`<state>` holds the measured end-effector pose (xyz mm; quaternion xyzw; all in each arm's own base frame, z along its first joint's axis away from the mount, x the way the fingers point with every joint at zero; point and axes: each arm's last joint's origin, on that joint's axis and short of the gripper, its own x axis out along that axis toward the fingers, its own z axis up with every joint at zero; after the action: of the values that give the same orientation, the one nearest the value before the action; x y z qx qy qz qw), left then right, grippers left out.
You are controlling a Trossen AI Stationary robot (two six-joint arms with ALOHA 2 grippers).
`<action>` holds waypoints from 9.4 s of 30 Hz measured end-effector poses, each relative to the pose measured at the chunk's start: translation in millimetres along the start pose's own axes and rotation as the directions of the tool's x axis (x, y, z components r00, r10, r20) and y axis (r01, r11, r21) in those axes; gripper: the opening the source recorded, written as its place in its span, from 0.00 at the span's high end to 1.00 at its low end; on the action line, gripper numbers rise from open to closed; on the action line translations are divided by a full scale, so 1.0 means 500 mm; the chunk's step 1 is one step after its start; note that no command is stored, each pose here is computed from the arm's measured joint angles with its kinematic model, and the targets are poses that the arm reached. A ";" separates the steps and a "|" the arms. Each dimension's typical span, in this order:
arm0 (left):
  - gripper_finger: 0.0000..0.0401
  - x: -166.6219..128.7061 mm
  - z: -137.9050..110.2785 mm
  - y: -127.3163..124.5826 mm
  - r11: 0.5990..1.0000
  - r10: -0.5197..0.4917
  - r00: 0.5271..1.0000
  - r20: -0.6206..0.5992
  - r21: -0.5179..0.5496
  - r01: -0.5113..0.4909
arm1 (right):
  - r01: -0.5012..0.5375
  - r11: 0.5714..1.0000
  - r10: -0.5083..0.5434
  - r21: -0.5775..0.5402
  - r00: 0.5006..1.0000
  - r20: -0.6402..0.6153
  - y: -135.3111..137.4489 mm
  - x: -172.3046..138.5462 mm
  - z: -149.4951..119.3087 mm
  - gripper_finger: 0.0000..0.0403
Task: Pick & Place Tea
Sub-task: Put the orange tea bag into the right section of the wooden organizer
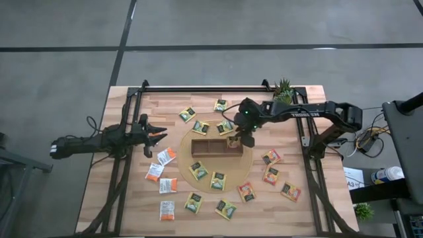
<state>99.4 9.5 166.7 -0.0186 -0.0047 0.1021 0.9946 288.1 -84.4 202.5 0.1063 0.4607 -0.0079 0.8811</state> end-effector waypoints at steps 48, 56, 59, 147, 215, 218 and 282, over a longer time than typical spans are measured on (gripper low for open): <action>0.74 0.000 0.000 0.000 1.000 0.000 1.000 0.000 0.000 0.000 | 0.412 0.394 -0.289 0.822 0.904 -0.314 -0.140 -0.088 0.016 0.51; 0.74 0.000 0.000 0.000 1.000 0.000 1.000 0.000 0.000 0.000 | 0.482 0.218 -0.271 0.849 0.865 -0.422 -0.162 -0.033 0.002 0.51; 0.74 0.000 0.000 0.000 1.000 0.000 1.000 0.001 0.000 0.000 | 0.526 0.181 -0.273 0.831 0.838 -0.472 -0.168 -0.021 -0.011 0.51; 0.74 0.000 0.000 0.000 1.000 0.000 1.000 0.000 0.000 0.000 | -0.384 0.384 -0.220 -0.840 0.845 -0.487 -0.247 0.052 -0.073 0.88; 0.74 0.000 0.000 0.000 1.000 0.000 1.000 0.000 0.000 0.000 | 0.516 0.712 -0.192 0.477 0.796 -0.575 -0.189 -0.018 -0.065 0.19; 0.74 0.000 0.000 0.000 1.000 0.000 1.000 0.001 0.000 0.000 | 0.527 0.733 -0.217 0.431 0.781 -0.586 -0.189 -0.014 -0.073 0.19; 0.74 0.000 0.000 0.000 1.000 0.000 1.000 0.000 0.000 0.000 | 0.475 0.743 -0.221 0.471 0.839 -0.498 -0.297 0.018 -0.078 0.19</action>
<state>99.4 9.5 166.7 -0.0186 -0.0048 0.1022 0.9946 245.1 -221.1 147.1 0.2771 0.6219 -0.2932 0.6712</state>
